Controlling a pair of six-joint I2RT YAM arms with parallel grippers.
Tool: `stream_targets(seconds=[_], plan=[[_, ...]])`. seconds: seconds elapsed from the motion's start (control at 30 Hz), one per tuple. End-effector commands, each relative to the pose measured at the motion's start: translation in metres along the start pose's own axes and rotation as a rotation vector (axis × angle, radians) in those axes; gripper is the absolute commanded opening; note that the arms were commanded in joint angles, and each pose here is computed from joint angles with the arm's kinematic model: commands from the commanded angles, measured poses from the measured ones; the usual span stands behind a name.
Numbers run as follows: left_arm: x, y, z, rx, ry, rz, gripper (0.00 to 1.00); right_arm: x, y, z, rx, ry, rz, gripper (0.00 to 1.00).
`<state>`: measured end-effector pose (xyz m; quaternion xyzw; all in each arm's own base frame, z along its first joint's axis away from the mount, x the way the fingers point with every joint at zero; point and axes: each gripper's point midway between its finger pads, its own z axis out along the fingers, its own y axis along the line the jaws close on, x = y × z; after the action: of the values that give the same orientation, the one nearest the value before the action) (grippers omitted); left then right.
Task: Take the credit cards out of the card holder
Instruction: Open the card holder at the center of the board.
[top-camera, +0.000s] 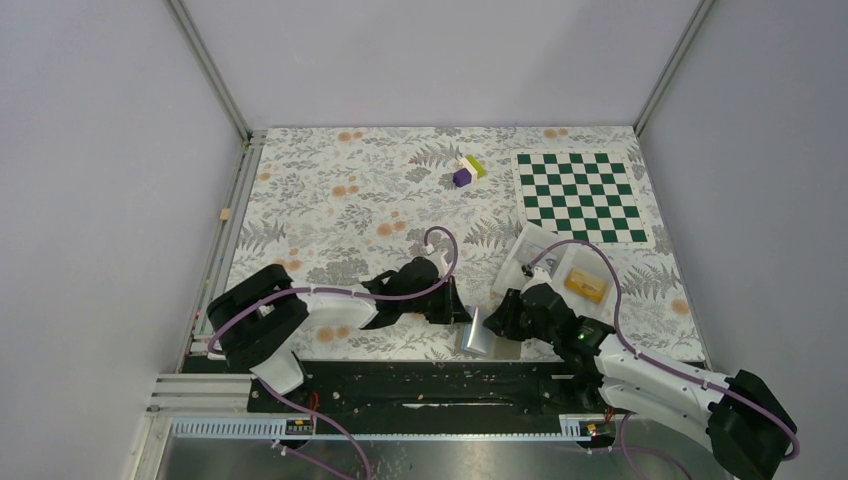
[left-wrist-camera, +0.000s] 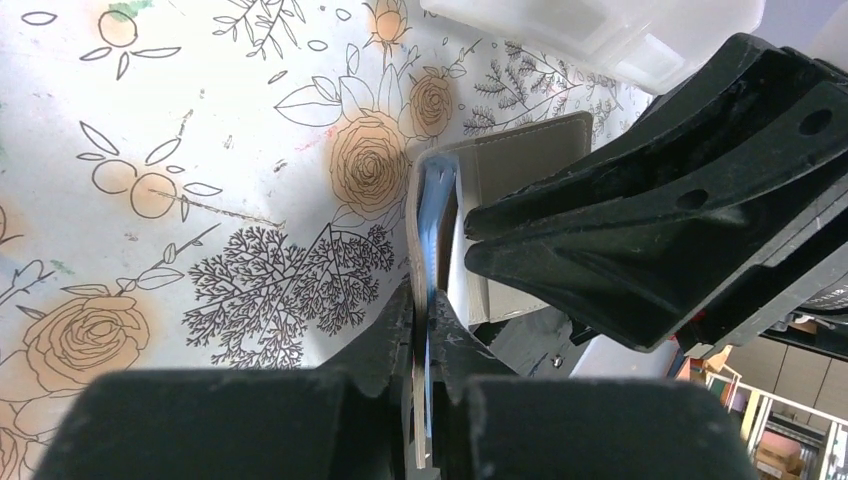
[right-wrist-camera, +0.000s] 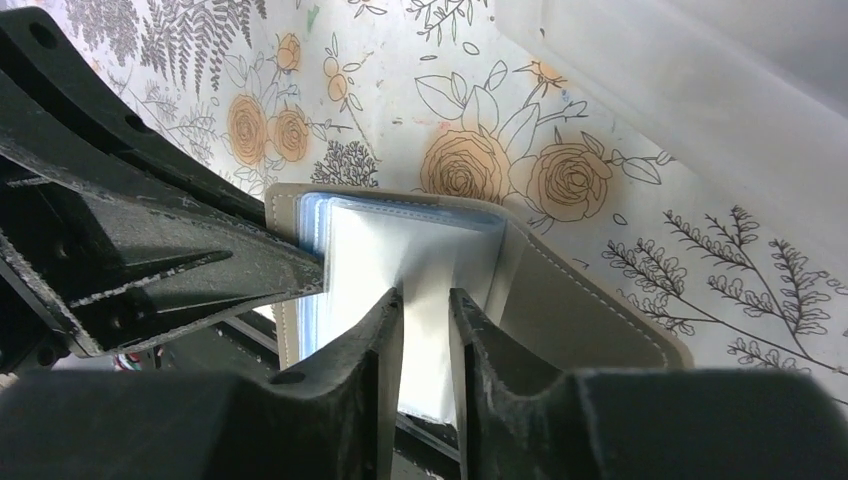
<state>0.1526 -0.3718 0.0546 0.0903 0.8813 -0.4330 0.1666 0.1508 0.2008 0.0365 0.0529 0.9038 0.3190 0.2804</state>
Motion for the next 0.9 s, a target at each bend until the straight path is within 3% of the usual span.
stream_targets(seconds=[0.0,0.1,0.27,0.47,0.87], plan=[[-0.018,-0.019,-0.01,0.047,-0.068,-0.003,0.0,-0.013,0.015,-0.009,-0.021,-0.022,0.002,0.38],[-0.018,-0.016,-0.019,0.006,-0.079,-0.024,0.0,-0.023,0.026,-0.017,-0.044,-0.047,0.02,0.58],[-0.022,-0.009,-0.033,-0.06,-0.13,-0.043,0.0,-0.038,0.039,-0.024,-0.039,-0.068,0.015,0.7],[-0.026,-0.005,-0.043,-0.113,-0.181,-0.057,0.0,-0.04,0.054,-0.019,-0.02,-0.042,-0.002,0.75],[-0.03,-0.011,-0.048,-0.113,-0.199,-0.047,0.0,-0.041,0.056,0.001,0.075,-0.03,-0.038,0.72]])
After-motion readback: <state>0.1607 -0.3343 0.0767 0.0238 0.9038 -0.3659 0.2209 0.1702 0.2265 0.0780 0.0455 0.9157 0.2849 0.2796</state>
